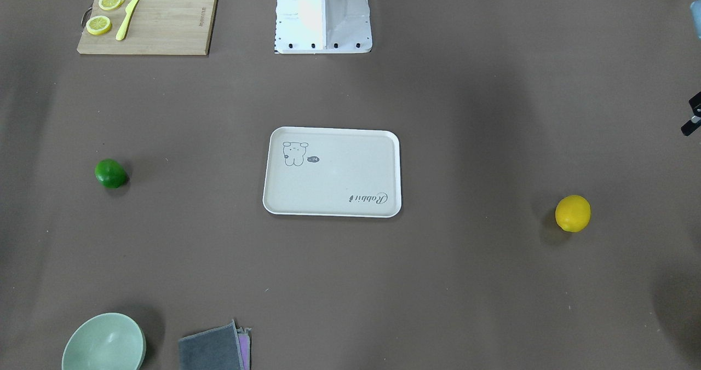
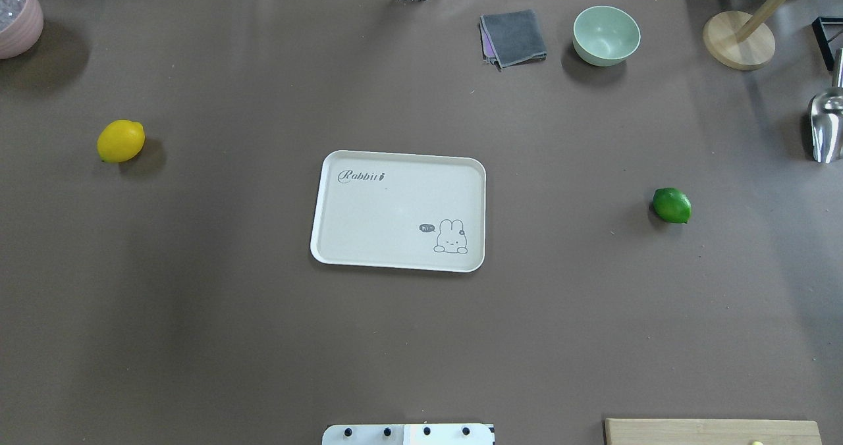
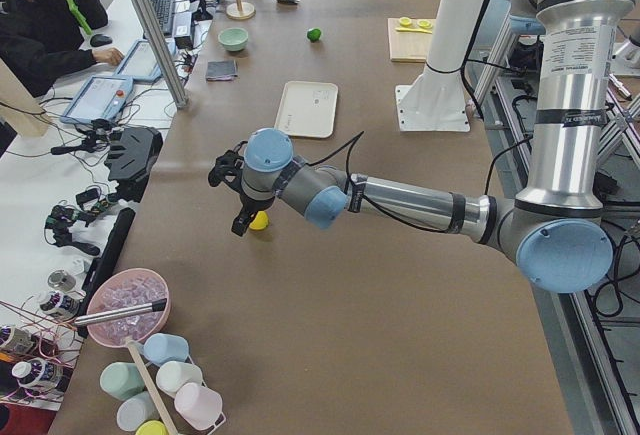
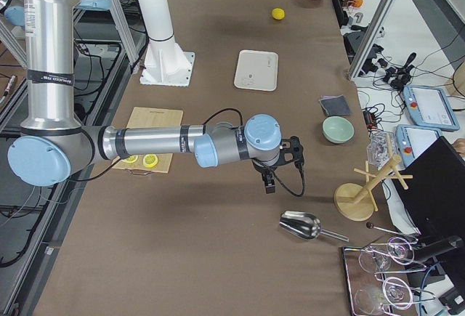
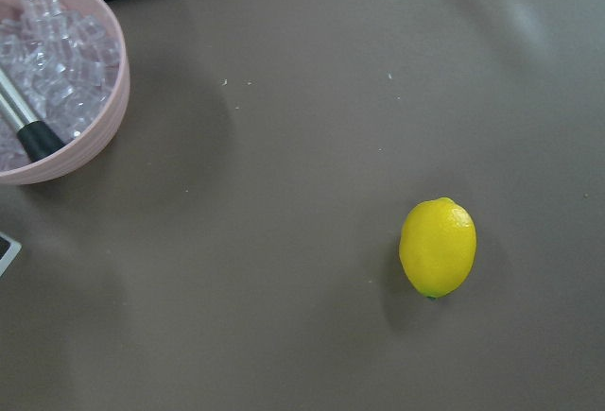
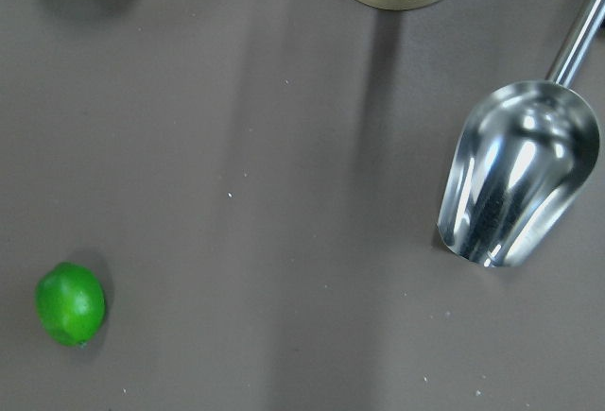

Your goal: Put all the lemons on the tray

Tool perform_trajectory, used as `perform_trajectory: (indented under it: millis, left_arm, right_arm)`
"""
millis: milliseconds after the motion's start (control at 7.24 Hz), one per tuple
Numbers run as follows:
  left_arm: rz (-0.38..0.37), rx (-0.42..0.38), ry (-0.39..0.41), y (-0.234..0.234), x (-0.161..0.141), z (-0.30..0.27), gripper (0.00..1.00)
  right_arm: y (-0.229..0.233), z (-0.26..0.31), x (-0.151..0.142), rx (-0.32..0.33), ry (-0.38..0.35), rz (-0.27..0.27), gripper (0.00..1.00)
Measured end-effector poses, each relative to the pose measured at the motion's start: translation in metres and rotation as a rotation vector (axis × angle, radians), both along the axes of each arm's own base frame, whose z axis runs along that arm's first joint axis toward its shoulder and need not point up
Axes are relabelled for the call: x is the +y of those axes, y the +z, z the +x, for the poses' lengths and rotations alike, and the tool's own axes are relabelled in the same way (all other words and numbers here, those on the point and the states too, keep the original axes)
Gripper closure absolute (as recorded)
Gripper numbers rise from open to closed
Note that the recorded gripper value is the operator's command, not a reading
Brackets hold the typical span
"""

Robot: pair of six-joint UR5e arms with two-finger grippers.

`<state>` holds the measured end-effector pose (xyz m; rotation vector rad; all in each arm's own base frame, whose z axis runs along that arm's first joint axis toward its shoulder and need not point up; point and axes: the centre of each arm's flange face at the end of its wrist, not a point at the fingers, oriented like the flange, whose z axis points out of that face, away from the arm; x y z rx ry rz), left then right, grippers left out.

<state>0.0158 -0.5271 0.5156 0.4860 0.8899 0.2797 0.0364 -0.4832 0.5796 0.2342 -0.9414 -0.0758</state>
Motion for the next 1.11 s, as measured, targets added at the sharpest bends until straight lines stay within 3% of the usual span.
perform_trajectory:
  millis: [276,553,829,1106]
  left_arm:
    - [0.055,0.029,0.004,0.004,-0.024,0.035,0.02]
    - [0.063,0.057,-0.045,0.008,-0.042,0.120,0.02]
    - [0.076,0.057,-0.065,0.015,-0.050,0.197,0.02]
    - [0.082,0.048,-0.036,0.026,-0.048,0.233,0.02]
  right_arm:
    - [-0.005,-0.034,-0.009,-0.031,0.025,-0.012,0.00]
    - [-0.015,-0.064,-0.022,-0.037,0.029,-0.026,0.00]
    - [-0.028,-0.096,-0.045,-0.021,0.042,-0.035,0.00]
    - [-0.045,-0.141,-0.065,-0.024,0.056,-0.072,0.00]
